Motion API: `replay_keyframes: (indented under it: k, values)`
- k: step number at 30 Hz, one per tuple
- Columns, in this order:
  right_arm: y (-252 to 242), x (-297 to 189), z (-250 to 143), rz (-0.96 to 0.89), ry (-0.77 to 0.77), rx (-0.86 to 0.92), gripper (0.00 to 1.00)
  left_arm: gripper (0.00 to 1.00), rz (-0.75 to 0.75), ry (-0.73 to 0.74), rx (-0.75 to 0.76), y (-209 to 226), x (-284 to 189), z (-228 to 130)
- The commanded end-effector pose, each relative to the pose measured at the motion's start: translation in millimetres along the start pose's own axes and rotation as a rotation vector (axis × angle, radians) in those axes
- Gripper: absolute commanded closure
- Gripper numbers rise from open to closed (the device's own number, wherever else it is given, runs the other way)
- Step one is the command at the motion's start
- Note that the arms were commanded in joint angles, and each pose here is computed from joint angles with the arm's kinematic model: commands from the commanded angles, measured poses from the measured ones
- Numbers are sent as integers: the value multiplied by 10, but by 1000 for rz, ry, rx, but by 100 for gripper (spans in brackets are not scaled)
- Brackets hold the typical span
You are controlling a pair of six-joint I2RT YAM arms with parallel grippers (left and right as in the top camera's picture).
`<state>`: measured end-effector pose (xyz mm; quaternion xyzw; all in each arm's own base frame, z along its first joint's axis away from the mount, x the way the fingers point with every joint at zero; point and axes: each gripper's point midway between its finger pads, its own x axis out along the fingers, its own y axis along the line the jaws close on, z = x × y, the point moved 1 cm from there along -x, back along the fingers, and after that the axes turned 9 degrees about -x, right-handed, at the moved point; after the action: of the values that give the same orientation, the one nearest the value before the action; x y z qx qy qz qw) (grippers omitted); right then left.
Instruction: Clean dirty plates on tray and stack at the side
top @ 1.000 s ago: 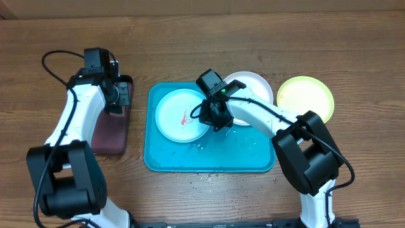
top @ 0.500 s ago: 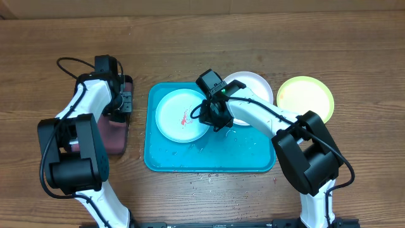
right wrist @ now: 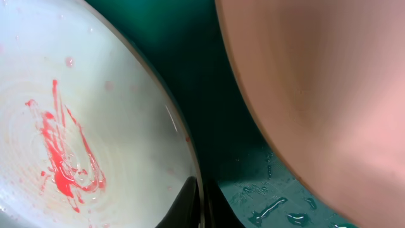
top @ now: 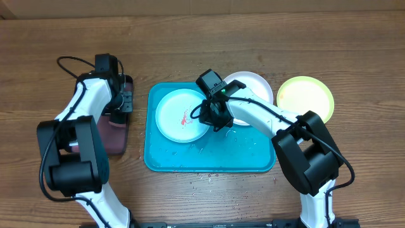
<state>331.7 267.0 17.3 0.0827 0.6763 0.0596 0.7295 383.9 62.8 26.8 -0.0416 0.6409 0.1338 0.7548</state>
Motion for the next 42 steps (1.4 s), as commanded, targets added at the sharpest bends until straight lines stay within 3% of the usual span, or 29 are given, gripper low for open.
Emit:
replay_keyframes:
  k: [1,12,16,21,29,30,32,33,35,37,42]
  values:
    - [-198,151,-88,-83,27,-6,96,49,4,-56,-35,103,-236,81]
    - [-198,151,-88,-83,27,-6,96,50,16,47,-83,127,7,-246]
    - [-198,151,-88,-83,26,-6,96,66,21,82,-86,131,73,-380]
    - [-198,151,-89,-83,27,-6,96,96,29,90,-92,145,76,-401]
    - [-203,151,-95,-85,30,-6,96,96,101,52,-158,274,-79,-252]
    - [-203,151,-95,-85,30,-6,96,90,98,42,-160,276,-117,-213]
    - [-203,151,-95,-85,29,-6,96,58,92,21,-164,272,-174,-142]
    - [-202,151,-94,-84,29,-6,96,47,88,11,-166,266,-190,-109]
    - [-203,151,-95,-85,29,-6,96,35,76,-4,-169,249,-192,-69]
    - [-202,151,-94,-84,29,-6,96,37,67,-13,-170,233,-189,-44]
    - [-199,151,-90,-83,27,-6,96,64,28,-21,-172,171,-177,-21]
